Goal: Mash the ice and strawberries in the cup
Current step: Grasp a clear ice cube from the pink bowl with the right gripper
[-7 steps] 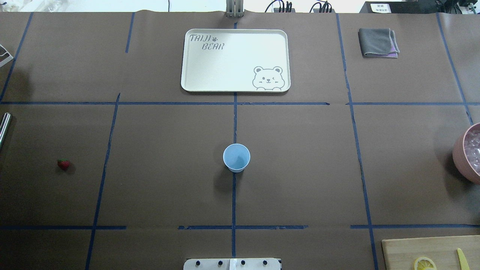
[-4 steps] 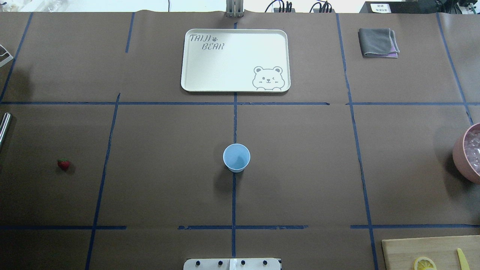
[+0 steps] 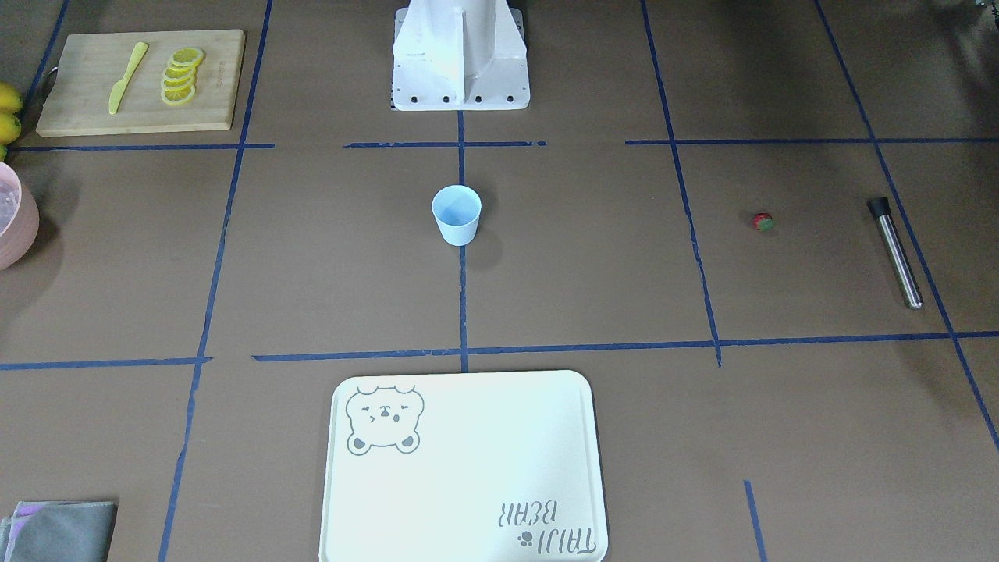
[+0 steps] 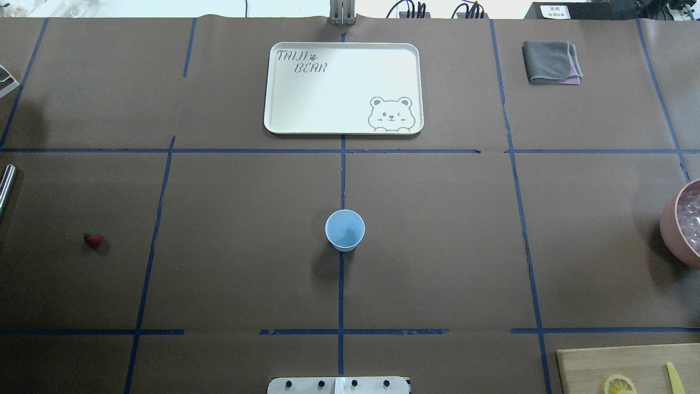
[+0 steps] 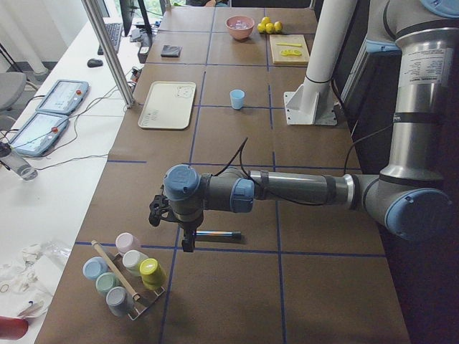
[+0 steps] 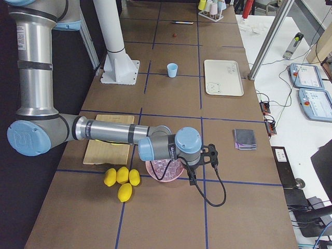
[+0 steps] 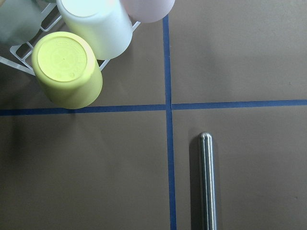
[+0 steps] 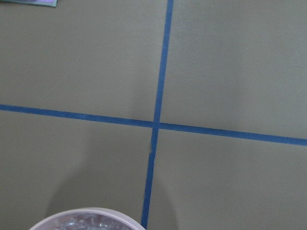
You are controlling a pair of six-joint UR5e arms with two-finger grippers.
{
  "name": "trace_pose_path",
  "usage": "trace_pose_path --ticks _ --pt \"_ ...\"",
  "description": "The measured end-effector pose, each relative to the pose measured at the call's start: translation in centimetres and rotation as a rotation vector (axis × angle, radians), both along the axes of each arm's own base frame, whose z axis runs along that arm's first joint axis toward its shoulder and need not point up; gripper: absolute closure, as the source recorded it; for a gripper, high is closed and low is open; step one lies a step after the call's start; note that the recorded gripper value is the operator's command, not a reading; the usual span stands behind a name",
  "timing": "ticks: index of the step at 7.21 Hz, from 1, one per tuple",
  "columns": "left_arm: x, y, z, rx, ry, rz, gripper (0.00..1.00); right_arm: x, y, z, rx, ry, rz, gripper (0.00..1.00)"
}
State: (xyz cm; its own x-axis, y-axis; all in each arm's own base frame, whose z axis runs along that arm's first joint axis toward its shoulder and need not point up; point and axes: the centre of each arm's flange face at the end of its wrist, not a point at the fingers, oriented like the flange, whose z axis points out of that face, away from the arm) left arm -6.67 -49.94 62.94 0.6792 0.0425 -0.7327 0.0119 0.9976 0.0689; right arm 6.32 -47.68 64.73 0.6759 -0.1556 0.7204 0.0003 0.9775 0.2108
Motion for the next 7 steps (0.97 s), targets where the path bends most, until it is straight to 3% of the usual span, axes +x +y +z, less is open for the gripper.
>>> trace_pose_path --ticks 2,7 --pt "0.0 0.0 -0.1 0.001 0.000 0.000 0.00 -2.5 0.8 -1.7 0.022 -0.011 -0.043 0.13" --pt "0.0 0.1 0.0 0.002 0.002 0.000 0.00 -7.9 2.2 -3.5 -0.047 -0.051 -0.082 0.38"
